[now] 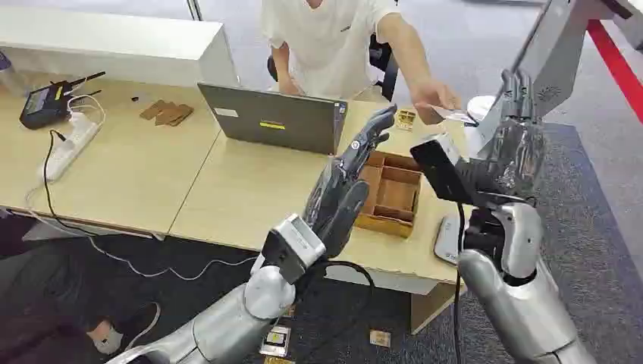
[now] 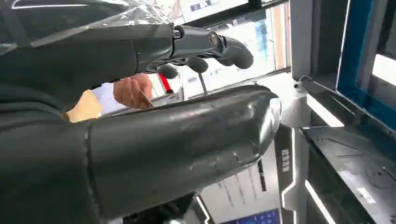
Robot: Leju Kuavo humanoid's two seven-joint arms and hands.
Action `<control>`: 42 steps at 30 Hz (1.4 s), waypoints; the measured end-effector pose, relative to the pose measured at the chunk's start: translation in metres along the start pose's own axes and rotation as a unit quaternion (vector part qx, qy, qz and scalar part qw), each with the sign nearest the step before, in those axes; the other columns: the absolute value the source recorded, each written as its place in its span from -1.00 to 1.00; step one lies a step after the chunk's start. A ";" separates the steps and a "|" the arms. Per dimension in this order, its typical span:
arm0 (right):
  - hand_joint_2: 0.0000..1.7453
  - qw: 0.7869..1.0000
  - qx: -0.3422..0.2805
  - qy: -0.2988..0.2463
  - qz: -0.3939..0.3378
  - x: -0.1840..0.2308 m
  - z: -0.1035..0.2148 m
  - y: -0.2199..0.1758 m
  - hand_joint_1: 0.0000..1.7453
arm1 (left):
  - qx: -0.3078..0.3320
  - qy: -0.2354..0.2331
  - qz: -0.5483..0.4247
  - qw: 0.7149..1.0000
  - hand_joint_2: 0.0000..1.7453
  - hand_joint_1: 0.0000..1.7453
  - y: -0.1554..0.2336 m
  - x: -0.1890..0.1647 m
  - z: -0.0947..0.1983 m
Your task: Pass the card to the sensor for recognition and then transmit it.
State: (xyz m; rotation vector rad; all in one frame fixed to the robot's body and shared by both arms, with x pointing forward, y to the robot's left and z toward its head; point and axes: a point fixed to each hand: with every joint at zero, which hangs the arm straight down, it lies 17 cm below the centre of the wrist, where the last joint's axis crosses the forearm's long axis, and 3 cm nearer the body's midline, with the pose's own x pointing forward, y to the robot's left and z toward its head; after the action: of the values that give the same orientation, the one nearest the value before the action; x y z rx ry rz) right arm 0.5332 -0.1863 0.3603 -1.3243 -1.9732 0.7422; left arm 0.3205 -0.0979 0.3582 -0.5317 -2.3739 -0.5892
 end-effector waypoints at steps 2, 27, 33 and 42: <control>1.00 1.000 0.015 -0.004 0.023 -0.001 -0.008 0.012 -1.00 | 0.001 -0.002 0.004 1.000 -1.00 -1.00 -0.001 0.001 -0.001; 1.00 0.991 0.113 -0.016 0.067 0.008 -0.012 0.100 1.00 | -0.005 0.019 -0.005 1.000 -1.00 -1.00 -0.004 -0.016 0.004; 1.00 0.991 0.116 -0.017 0.063 0.012 -0.012 0.103 1.00 | -0.004 0.027 -0.010 1.000 -1.00 -1.00 -0.003 -0.020 0.006; 1.00 0.991 0.119 -0.017 0.061 0.013 -0.008 0.108 1.00 | -0.005 0.032 -0.012 0.999 -1.00 -1.00 -0.004 -0.023 0.008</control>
State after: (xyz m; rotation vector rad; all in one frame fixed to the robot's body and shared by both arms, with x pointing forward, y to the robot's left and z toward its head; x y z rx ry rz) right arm 0.5978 -0.1377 0.2866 -1.3020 -1.7769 1.0307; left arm 0.3314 -0.1019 0.3365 -0.4824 -2.3203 -0.6209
